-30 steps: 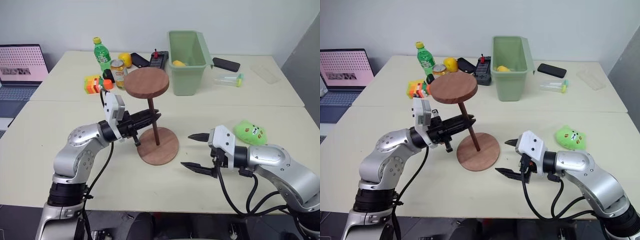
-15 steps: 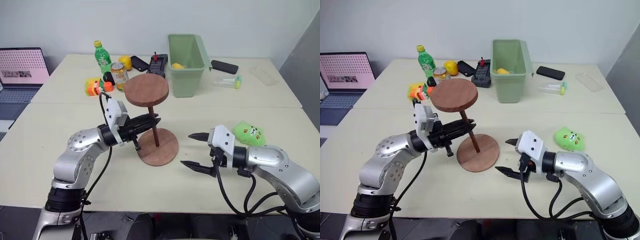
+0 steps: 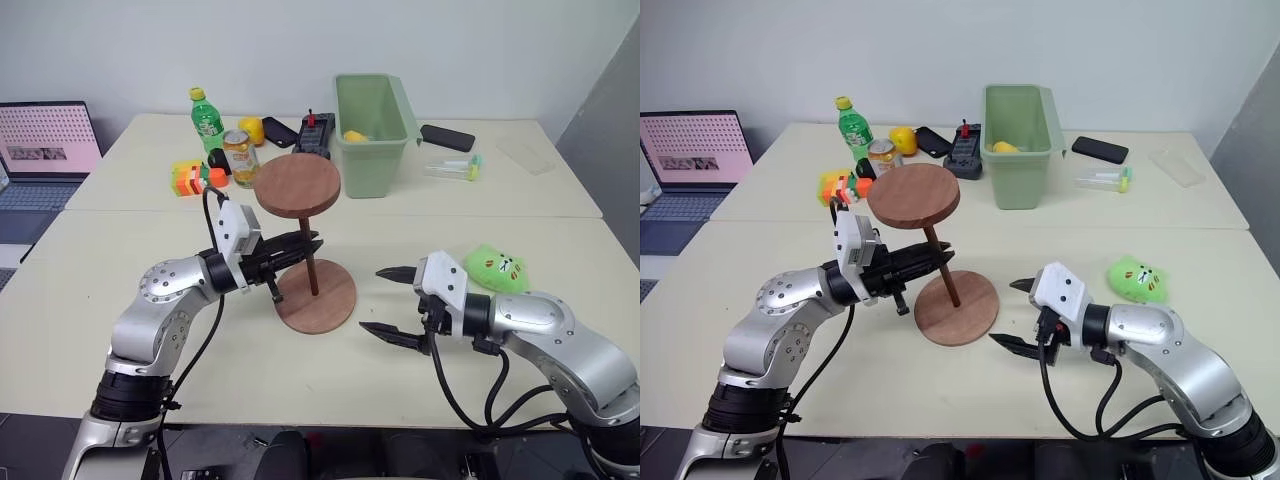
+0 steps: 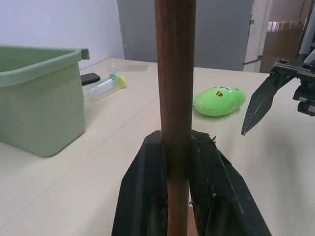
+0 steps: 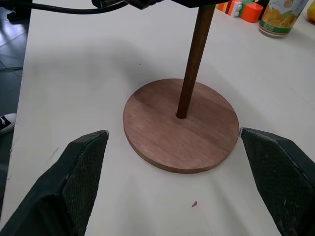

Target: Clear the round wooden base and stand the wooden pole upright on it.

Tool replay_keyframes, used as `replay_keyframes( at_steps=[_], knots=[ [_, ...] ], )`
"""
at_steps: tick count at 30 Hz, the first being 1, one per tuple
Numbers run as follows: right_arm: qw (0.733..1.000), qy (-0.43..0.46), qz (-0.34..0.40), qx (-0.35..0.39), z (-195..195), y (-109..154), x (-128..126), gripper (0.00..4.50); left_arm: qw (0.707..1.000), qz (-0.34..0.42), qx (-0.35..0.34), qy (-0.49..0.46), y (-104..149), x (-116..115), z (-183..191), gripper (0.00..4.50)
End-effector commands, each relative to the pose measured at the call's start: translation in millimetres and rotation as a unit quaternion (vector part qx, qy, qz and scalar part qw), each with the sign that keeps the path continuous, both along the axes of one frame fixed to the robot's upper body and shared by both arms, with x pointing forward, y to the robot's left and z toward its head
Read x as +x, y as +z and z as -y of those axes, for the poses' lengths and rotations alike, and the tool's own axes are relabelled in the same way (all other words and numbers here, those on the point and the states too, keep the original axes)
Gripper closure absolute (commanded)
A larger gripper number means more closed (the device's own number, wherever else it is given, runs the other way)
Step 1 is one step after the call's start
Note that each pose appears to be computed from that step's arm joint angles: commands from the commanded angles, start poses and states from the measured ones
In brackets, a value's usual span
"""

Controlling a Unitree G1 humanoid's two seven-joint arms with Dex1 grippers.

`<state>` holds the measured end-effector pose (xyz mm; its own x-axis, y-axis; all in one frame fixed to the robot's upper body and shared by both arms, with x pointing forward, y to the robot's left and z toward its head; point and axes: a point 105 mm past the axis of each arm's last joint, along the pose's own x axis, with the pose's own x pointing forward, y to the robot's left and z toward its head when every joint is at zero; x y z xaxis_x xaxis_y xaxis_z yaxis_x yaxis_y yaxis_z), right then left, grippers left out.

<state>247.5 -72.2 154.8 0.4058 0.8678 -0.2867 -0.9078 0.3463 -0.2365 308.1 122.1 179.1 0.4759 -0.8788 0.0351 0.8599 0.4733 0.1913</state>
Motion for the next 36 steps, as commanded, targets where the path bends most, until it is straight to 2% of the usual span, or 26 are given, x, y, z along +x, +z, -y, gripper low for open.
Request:
replay_keyframes(
  at_steps=[1, 3, 5, 16, 20, 28, 32, 36],
  knots=[
    [1.0, 0.011, 0.017, 0.007, -4, 8, -2, 0.0, 0.995, -0.059, 0.051, 0.054, -31, 11, -23, 4.24],
    [1.0, 0.011, 0.018, 0.007, -4, 8, -2, 0.0, 0.996, -0.056, 0.053, 0.053, -30, 11, -23, 4.24],
    [1.0, 0.011, 0.018, 0.008, -4, 9, -1, 0.0, 0.996, -0.057, 0.054, 0.037, -28, 7, -21, 3.53],
    [1.0, 0.01, 0.018, 0.011, -4, 9, -1, 0.0, 0.994, -0.068, 0.074, -0.039, -27, -13, -7, 1.35],
    [1.0, 0.01, 0.019, 0.009, -3, 9, 0, 0.0, 0.991, -0.07, 0.11, -0.037, -27, -16, -22, 1.35],
    [0.999, 0.006, 0.042, -0.003, 21, 24, 6, 0.0, 0.962, -0.07, 0.262, 0.029, -10, -26, -93, 1.35],
    [0.999, 0.015, 0.042, -0.002, 38, 38, -1, 0.0, 0.954, -0.063, 0.278, 0.09, 2, -28, -125, 1.35],
    [1.0, 0.02, 0.014, -0.011, 67, 49, -15, 0.0, 0.952, -0.064, 0.258, 0.155, 9, -37, -153, 1.35]
  ],
)
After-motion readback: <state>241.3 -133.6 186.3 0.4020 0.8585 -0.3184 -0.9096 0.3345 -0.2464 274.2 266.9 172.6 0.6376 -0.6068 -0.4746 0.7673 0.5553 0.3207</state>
